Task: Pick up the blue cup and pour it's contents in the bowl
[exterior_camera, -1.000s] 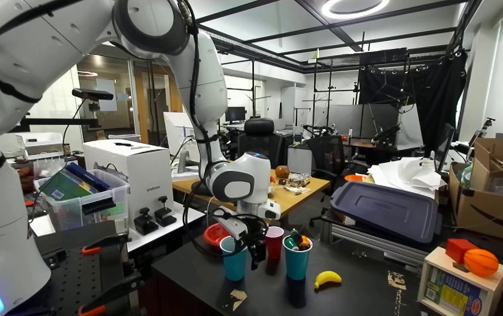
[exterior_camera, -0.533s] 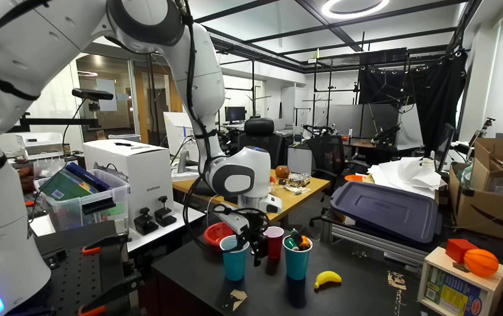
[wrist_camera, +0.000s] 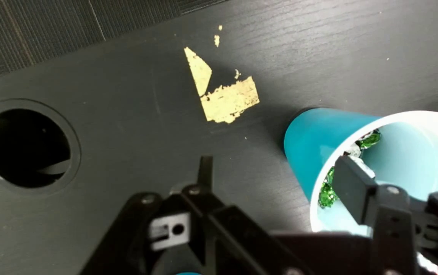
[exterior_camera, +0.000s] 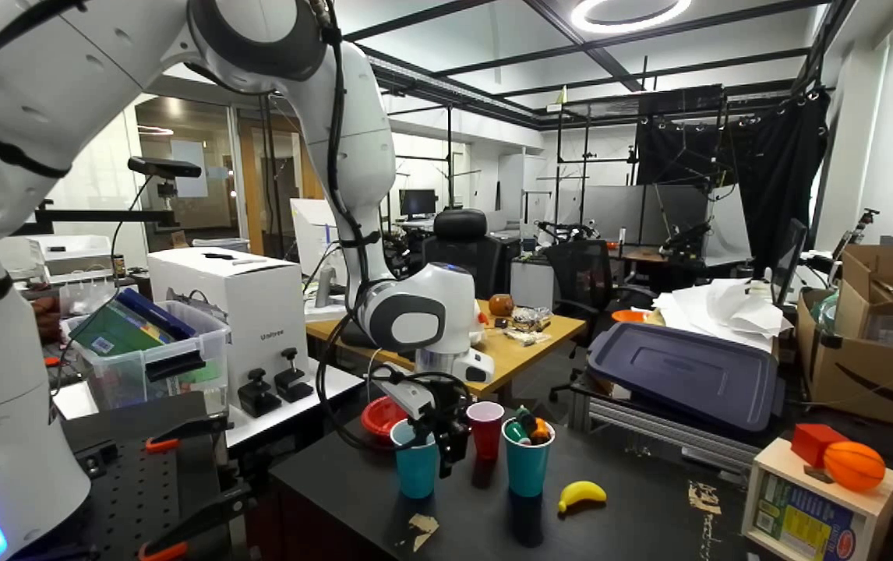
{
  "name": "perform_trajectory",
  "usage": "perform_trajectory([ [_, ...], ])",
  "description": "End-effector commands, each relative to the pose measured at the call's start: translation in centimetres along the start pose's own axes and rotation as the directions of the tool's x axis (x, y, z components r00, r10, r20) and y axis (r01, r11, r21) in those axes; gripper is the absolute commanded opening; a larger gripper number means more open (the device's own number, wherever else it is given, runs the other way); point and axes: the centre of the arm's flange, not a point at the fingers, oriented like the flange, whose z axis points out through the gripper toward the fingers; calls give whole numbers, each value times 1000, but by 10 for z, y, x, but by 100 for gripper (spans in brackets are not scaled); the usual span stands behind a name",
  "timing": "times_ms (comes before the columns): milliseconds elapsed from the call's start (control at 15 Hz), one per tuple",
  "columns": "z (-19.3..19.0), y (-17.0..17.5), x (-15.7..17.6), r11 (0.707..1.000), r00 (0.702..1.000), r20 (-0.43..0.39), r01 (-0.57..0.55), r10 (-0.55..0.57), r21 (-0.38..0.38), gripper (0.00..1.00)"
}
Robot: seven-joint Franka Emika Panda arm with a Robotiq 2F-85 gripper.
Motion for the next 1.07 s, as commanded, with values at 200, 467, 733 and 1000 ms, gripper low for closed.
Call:
perform_trajectory([
  [200,-10,-4,-3,997,994,-99,-54,49,-50,27],
  [467,-9,-10,0,997,990,-124,-78,74,-28,0],
  [733,-10,-16,2,998,992,-106,-64,61,-25,1],
  [1000,-13,-32,5,999,995,-92,-33,29,-43,1],
])
